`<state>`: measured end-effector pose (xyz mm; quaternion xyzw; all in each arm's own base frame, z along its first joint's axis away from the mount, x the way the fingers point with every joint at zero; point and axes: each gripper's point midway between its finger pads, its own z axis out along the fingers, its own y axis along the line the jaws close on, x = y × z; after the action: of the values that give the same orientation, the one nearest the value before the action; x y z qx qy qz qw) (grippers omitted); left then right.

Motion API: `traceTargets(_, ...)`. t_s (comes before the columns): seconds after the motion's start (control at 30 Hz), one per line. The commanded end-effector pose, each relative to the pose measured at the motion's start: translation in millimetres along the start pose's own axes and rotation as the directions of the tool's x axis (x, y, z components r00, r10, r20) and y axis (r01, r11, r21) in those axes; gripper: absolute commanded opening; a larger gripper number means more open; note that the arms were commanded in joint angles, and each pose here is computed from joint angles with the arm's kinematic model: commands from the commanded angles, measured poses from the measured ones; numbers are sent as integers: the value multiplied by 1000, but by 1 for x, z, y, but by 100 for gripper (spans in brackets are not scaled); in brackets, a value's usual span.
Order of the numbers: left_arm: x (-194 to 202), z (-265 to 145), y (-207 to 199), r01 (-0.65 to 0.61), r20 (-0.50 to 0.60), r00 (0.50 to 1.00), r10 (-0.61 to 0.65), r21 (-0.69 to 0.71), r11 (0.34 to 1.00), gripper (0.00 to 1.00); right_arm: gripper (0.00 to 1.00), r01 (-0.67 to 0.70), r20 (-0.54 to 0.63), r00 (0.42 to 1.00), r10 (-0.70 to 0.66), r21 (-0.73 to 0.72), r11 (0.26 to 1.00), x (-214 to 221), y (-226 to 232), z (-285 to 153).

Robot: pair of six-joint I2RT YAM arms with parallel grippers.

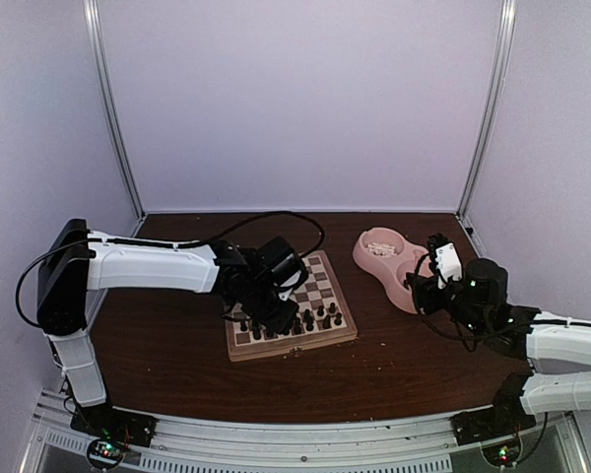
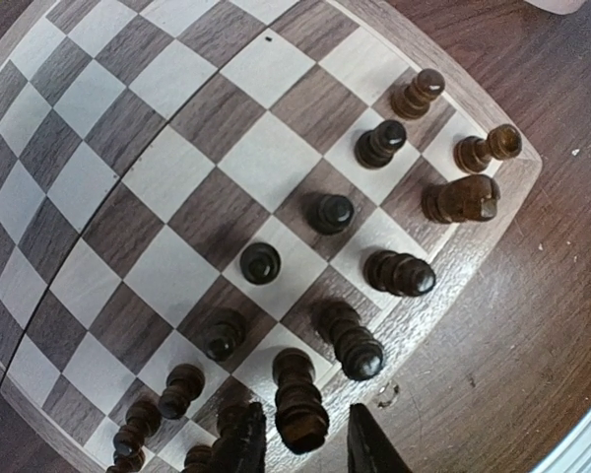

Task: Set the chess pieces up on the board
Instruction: Place the king at e8, then pick up the rook from the storage box.

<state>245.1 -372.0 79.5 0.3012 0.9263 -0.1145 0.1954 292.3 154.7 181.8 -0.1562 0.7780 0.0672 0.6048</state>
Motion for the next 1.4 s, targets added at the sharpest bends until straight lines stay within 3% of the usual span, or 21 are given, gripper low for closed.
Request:
traceTargets(0.0,-15,-23,-2,1,55,998,-2,4,1000,30,62,-10,9,1000,10,-6,1000,0,0,1)
traceTargets(0.7,-48,-110,-7,12,254,967,-23,47,999,34,62,-10,6,1000,10,-21,1000,0,3,1)
traceTargets(1.37,-59,-182,4,24,529,844,-87,125,992,39,63,26,1,1000,-26,-39,999,-1,6,2)
